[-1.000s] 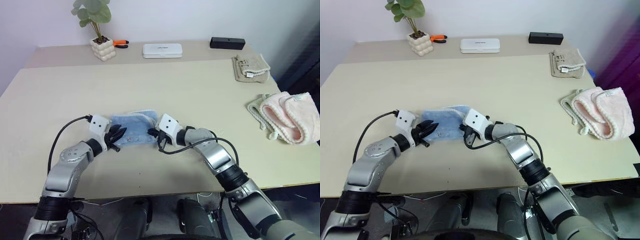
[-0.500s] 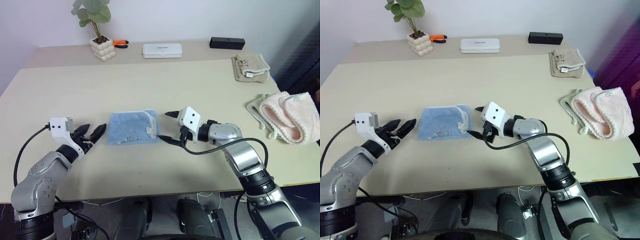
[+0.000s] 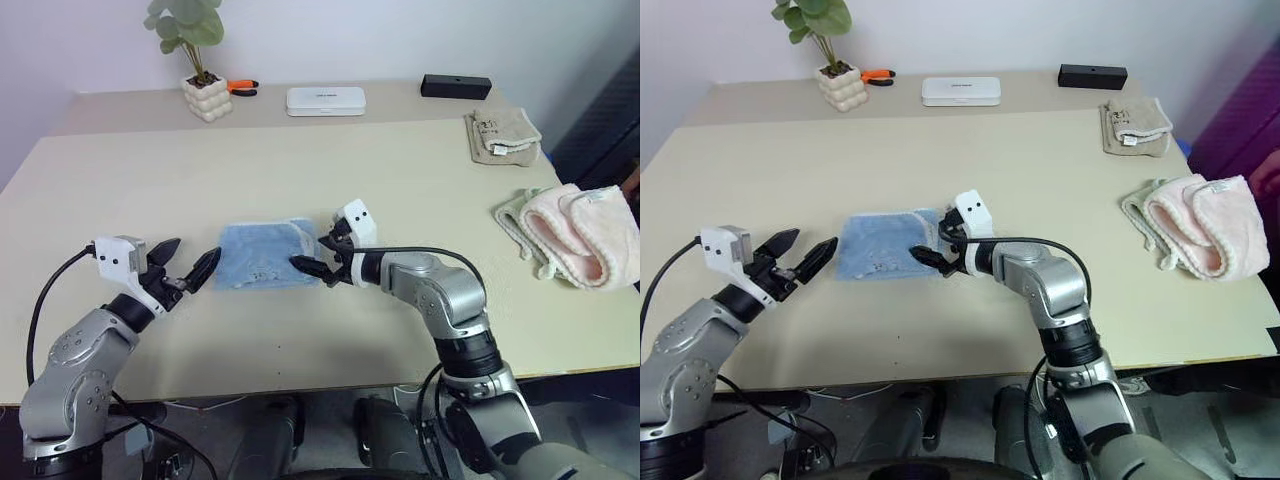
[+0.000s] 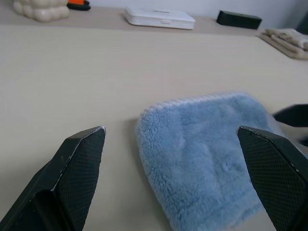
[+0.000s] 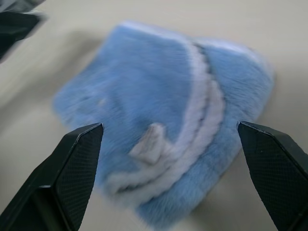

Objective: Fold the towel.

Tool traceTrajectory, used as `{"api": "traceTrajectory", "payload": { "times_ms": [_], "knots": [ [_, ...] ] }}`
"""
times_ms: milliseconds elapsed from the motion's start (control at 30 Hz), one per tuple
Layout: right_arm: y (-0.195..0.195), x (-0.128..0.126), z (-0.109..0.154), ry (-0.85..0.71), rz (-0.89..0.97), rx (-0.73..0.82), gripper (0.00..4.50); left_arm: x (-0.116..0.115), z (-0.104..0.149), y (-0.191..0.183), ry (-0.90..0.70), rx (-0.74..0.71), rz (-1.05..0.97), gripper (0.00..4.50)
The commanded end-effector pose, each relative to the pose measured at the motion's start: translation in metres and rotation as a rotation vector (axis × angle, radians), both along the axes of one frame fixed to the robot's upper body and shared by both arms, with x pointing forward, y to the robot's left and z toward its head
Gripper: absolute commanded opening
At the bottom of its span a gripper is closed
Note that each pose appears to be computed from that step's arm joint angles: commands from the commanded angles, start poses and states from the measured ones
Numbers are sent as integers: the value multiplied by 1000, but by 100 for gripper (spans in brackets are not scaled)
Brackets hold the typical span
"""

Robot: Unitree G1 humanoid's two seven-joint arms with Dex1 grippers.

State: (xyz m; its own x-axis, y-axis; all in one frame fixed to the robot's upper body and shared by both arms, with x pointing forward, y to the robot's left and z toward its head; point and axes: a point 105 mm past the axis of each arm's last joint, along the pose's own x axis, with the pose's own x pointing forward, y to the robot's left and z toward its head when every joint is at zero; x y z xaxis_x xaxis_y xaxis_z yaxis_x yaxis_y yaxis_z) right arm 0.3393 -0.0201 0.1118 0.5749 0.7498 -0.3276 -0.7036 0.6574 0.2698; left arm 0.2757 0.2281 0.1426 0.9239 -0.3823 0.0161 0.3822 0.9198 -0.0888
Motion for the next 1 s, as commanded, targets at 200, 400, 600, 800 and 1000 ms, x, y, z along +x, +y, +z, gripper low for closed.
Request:
{"api": "traceTrajectory", "payload": {
  "times_ms": [200,400,600,800,1000],
  "knots": [
    [16,6,-4,27,-16,0,400,-7,20,1,-83,29,2,450],
    [26,5,11,38,0,91,118,-8,21,0,-85,15,12,450],
    [-8,28,51,-68,-138,223,2,-4,20,-5,-83,11,3,450],
    [-100,66,86,-186,-511,299,2,2,18,-12,-81,-3,-16,450],
    [-227,64,63,-34,-1054,401,2,20,14,-39,-79,-33,-115,450]
  ]
}}
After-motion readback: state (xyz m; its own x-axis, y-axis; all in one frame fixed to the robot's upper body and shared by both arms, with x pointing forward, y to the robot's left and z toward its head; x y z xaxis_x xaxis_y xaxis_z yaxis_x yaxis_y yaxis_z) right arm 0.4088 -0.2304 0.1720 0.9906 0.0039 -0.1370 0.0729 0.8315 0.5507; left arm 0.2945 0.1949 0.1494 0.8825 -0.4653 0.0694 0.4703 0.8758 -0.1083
